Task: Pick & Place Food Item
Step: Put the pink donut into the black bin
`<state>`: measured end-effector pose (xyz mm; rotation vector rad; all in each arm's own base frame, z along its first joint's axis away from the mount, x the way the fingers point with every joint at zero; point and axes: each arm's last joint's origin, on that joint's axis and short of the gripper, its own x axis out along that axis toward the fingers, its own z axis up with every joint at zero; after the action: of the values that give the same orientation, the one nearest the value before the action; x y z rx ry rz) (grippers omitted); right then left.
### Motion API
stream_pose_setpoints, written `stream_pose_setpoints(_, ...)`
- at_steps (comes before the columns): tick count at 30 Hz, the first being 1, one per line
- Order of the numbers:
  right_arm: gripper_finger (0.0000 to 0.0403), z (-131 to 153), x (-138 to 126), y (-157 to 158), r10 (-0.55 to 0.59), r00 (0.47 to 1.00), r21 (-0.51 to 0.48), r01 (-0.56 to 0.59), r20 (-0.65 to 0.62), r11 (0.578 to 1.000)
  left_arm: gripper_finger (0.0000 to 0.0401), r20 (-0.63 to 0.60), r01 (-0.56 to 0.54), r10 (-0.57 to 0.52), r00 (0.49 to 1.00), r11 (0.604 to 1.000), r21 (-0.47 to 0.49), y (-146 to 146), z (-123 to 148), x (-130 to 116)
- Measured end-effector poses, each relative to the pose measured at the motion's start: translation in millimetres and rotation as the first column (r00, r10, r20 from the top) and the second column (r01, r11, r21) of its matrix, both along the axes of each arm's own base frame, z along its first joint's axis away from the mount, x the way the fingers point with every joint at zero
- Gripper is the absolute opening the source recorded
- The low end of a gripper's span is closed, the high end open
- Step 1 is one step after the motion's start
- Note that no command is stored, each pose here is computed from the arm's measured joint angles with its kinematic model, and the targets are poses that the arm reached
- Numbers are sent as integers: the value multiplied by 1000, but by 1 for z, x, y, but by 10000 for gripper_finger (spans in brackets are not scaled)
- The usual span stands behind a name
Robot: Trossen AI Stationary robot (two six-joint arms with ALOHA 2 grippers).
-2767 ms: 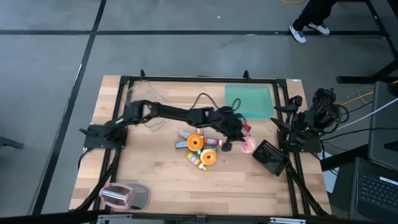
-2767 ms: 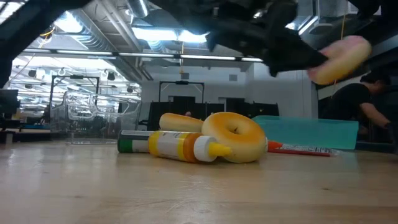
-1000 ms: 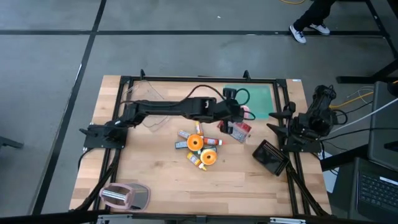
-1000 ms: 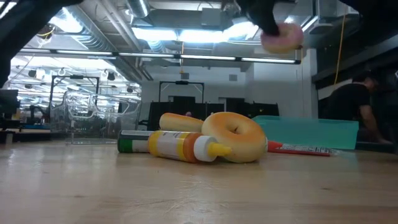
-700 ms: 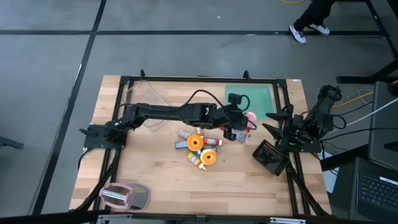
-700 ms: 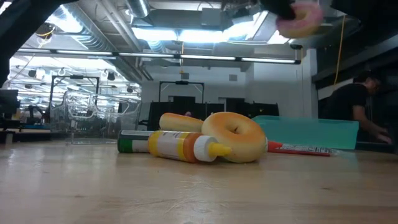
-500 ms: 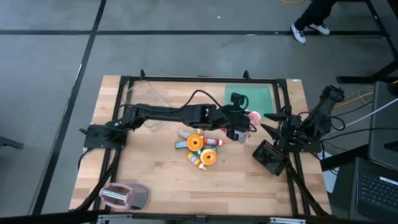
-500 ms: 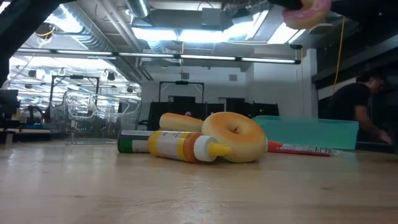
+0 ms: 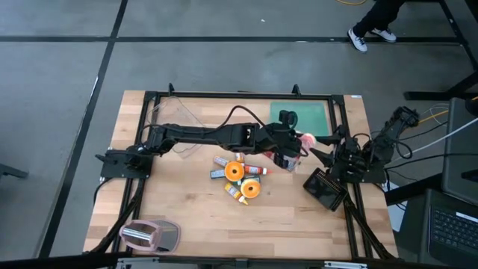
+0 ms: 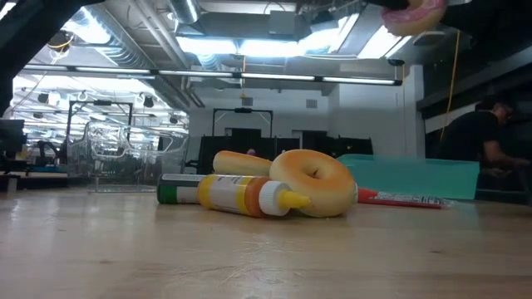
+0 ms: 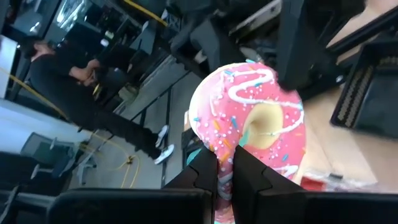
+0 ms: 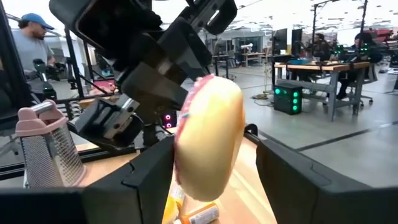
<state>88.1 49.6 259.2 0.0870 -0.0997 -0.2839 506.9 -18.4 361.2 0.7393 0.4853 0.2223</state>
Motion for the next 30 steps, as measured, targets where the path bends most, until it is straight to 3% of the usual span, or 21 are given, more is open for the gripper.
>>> stream_pose_setpoints(6, 220, 0, 2, -2, -12, 1000, -3, 12, 2, 1000, 15, 5, 16, -16, 1000, 1000, -1, -3, 1, 0)
stream_pose_setpoints(9, 194, 0, 3, -2, 11, 1000, -11, -11, 4, 1000, 15, -2, 14, -14, 1000, 1000, -7, -3, 0, 0)
stream_pose_setpoints(17, 21, 0, 4, -5, -10, 1000, -19, 10, 3, 1000, 32, -40, 23, -23, 999, 1000, -5, -1, -3, -1)
stream_pose_setpoints(24, 10, -1, 3, -7, -93, 996, 14, 93, -1, 996, 115, -126, -64, 73, 989, 995, 72, 1, -10, -6)
stream_pose_setpoints(30, 8, -1, 1, -8, -48, 999, 48, 47, 11, 998, 184, -133, -180, 200, 971, 972, 152, 7, -10, -8)
